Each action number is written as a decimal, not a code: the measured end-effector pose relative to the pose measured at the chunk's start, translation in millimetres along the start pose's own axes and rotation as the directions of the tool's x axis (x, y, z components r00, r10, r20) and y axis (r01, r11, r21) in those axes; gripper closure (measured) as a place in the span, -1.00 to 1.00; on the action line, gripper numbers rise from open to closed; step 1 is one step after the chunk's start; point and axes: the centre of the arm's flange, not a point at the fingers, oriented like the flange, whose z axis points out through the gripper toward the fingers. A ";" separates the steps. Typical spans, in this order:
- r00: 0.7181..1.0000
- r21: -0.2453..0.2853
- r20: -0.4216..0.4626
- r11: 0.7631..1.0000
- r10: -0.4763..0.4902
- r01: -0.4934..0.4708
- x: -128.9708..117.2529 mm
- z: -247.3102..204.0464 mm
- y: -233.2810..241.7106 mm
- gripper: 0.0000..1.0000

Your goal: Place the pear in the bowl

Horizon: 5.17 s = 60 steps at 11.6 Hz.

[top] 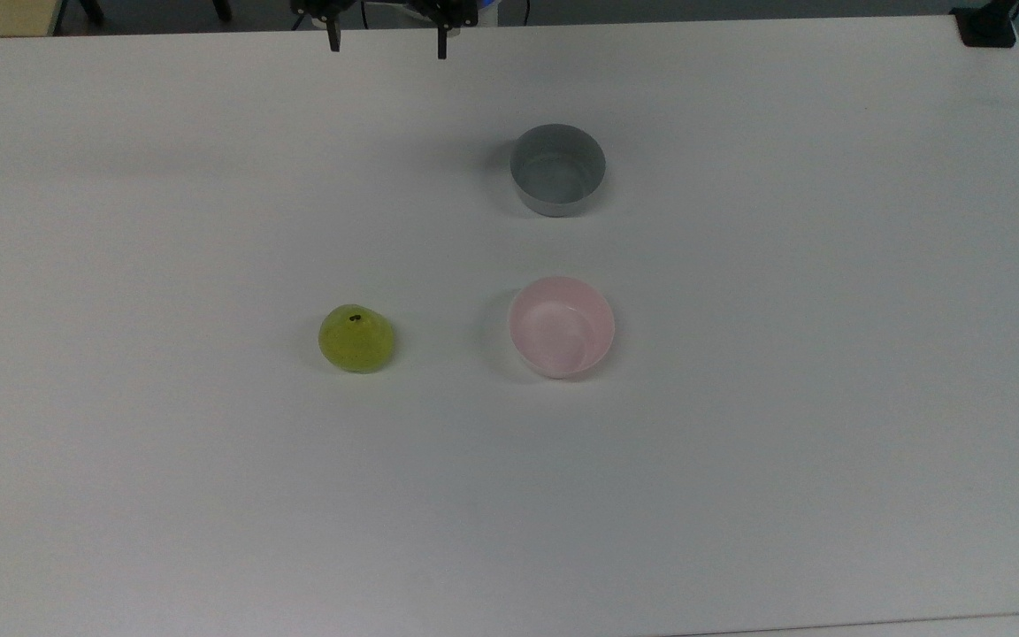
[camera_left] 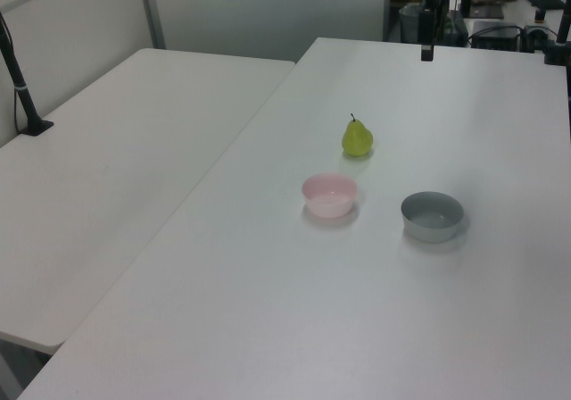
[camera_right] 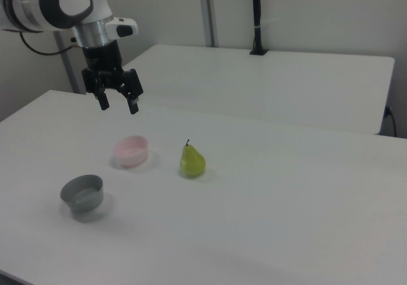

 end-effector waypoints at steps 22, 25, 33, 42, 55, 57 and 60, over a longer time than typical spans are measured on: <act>0.990 -0.019 -0.137 0.999 -0.039 0.037 75.4 86.1 68.0 -1.00; 0.988 -0.022 -0.149 0.999 -0.045 0.042 100.6 134.7 66.0 -1.00; 0.990 -0.013 -0.138 1.000 -0.018 0.016 129.0 220.3 53.5 -1.00; 0.971 0.027 -0.175 0.986 0.164 -0.162 143.2 257.0 27.4 -0.90; 0.968 0.043 -0.216 0.992 0.126 -0.119 135.6 180.1 6.3 -0.68; 0.977 0.053 -0.202 0.997 0.066 -0.056 123.3 150.4 -33.5 -0.68; 0.981 0.065 -0.194 0.998 0.004 0.009 113.8 142.6 -88.7 -0.68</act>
